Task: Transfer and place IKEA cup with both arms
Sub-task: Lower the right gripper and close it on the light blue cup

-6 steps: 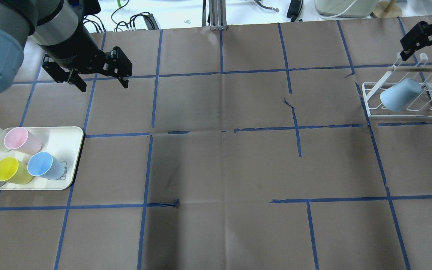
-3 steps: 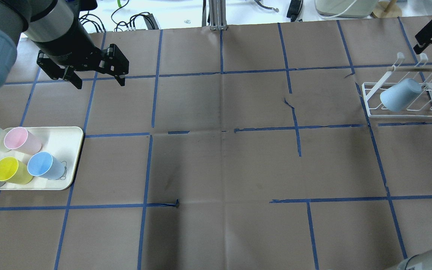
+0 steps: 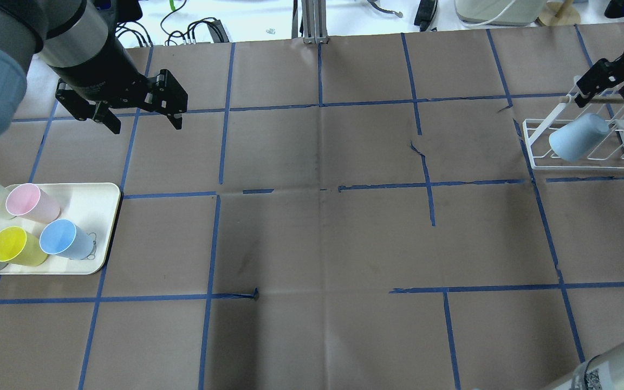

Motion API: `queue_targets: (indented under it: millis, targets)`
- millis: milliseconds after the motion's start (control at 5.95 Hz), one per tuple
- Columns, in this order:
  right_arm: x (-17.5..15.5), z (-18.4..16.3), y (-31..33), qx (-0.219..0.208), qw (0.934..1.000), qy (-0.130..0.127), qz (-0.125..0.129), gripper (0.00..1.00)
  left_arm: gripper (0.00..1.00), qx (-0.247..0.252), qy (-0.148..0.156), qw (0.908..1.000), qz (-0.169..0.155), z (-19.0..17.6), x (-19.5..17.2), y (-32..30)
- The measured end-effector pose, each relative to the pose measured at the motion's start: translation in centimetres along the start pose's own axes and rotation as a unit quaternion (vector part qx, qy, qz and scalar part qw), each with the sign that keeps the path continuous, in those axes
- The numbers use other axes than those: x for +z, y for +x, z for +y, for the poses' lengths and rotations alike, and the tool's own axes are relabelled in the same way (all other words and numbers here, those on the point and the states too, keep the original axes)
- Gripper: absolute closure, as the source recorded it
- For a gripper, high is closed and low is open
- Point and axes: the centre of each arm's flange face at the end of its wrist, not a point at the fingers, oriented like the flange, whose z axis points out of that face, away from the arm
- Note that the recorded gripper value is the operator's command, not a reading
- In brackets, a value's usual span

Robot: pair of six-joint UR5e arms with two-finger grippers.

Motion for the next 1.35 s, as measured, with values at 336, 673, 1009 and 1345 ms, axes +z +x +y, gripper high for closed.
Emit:
queue_targets:
  millis: [336, 673, 1009, 1345]
  targets:
    - [2.4, 1.0, 0.3, 0.008, 0.9999, -0.009, -0.007, 0.00, 0.01, -0.003, -0.002, 1.0000, -0.001, -0.1, 0.2, 0.0]
    - [3.8, 1.7, 0.6, 0.014, 0.9999, -0.007, -0.006, 0.00, 0.01, -0.003, -0.004, 1.0000, 0.000, -0.2, 0.4, 0.0]
    - [4.4, 1.8, 0.6, 0.019, 0.9998, -0.008, -0.007, 0.00, 0.01, -0.004, -0.003, 1.0000, 0.000, -0.3, 0.5, 0.0]
    - [5.1, 1.9, 0.5, 0.020, 0.9997, -0.013, -0.011, 0.00, 0.01, -0.004, -0.003, 1.0000, 0.000, -0.4, 0.5, 0.0]
